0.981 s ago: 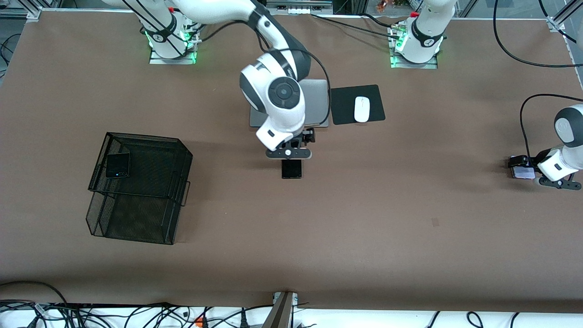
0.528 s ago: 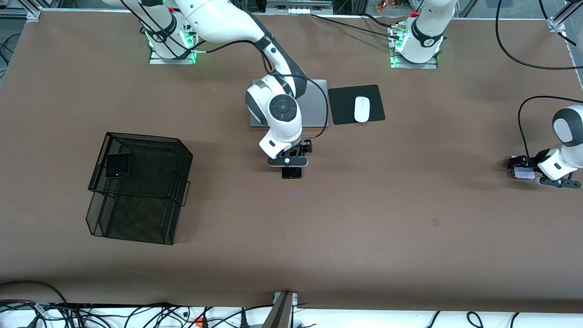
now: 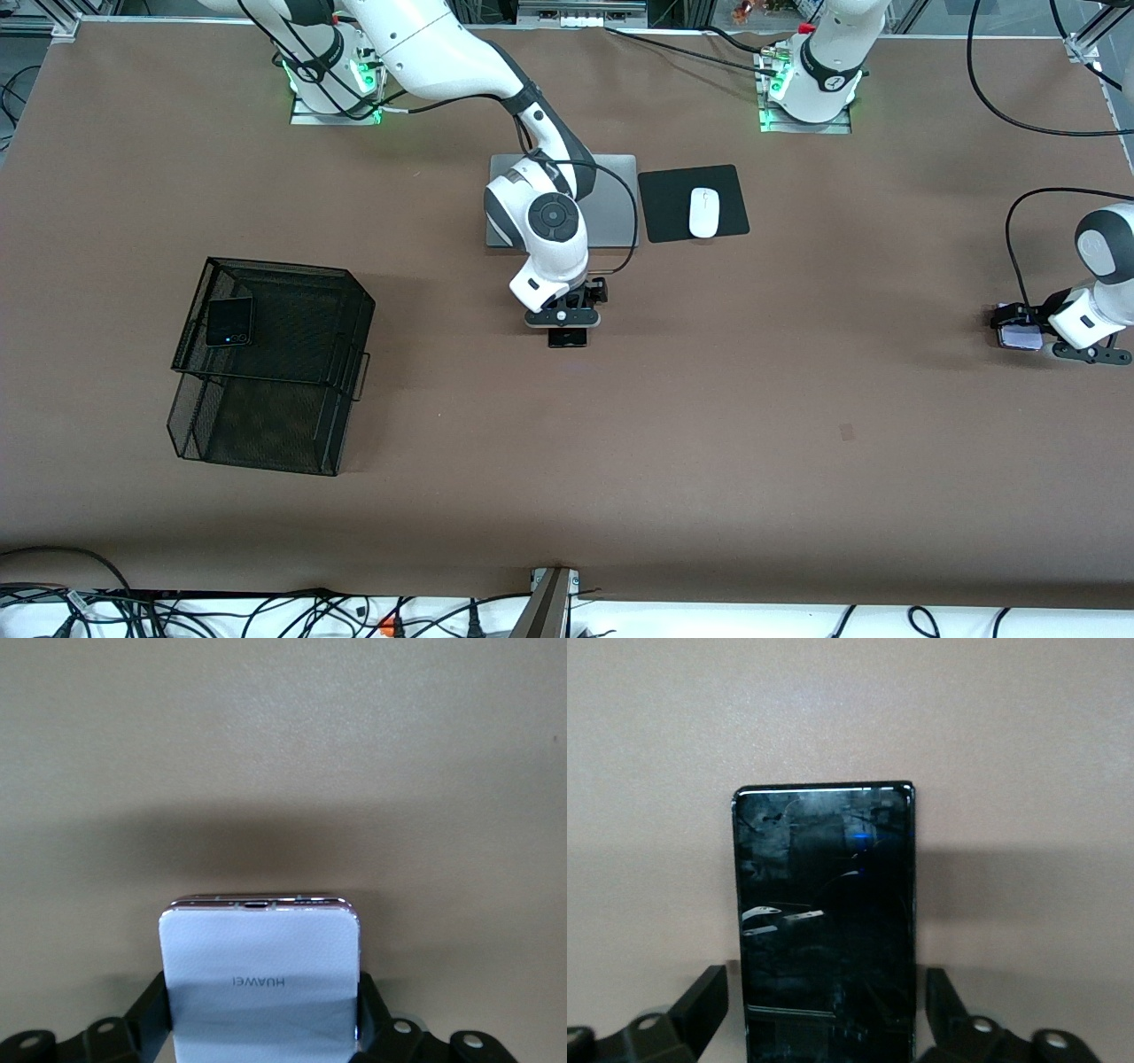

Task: Place phones with both arms
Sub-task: 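Carry the tall phone to the basket while the left gripper sets the white phone down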

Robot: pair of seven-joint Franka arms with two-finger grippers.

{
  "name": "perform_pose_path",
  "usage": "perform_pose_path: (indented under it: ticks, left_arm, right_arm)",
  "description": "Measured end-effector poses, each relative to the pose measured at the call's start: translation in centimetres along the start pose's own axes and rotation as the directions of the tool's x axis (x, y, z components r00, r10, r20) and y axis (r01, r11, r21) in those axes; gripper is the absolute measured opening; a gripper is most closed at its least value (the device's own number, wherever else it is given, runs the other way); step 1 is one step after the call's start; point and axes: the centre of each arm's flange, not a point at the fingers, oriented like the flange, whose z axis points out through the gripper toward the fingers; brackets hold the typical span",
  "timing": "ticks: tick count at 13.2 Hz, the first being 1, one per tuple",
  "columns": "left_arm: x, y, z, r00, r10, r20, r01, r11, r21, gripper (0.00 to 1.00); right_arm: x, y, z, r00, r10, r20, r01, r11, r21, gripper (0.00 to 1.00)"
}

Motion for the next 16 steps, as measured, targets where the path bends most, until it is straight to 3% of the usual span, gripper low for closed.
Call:
perform_pose_path:
  ticks: [1,4,7,10,13,16]
  left_arm:
    - [0.1,0.2,-0.1,1.000,0.009,0.007,-0.009,1.000,-0.005,0.85]
    - [2.6,2.9,-3.1,0.995,0.069,0.072,-0.064,0.996,-0.063,0.85]
    - [7.3,9.3,-12.0,0.970,0.190,0.152,-0.169,0.976,-0.140,0.85]
    - [11.9,19.2,-17.5,0.957,0.238,0.164,-0.223,0.969,-0.107,0.85]
    - [14.9,32.0,-17.9,0.942,0.278,0.189,-0.271,0.960,-0.065,0.85]
    - [15.1,47.5,-15.6,0.959,0.155,0.237,-0.155,0.988,-0.022,0.85]
  right_arm:
    - [0.0,0.0,-0.1,1.000,0.000,-0.002,0.000,1.000,0.001,0.78]
    - [0.2,0.0,-0.2,1.000,-0.002,-0.005,0.002,1.000,0.002,0.78]
    - [1.2,0.4,-1.7,1.000,-0.002,-0.015,0.002,1.000,-0.011,0.78]
    - [3.1,0.9,-7.7,1.000,0.005,-0.002,-0.005,0.999,-0.044,0.78]
    - [5.7,4.2,-15.3,1.000,-0.004,0.009,0.005,0.996,-0.084,0.78]
    - [9.0,11.9,-21.7,0.999,-0.002,0.054,0.010,0.989,-0.148,0.78]
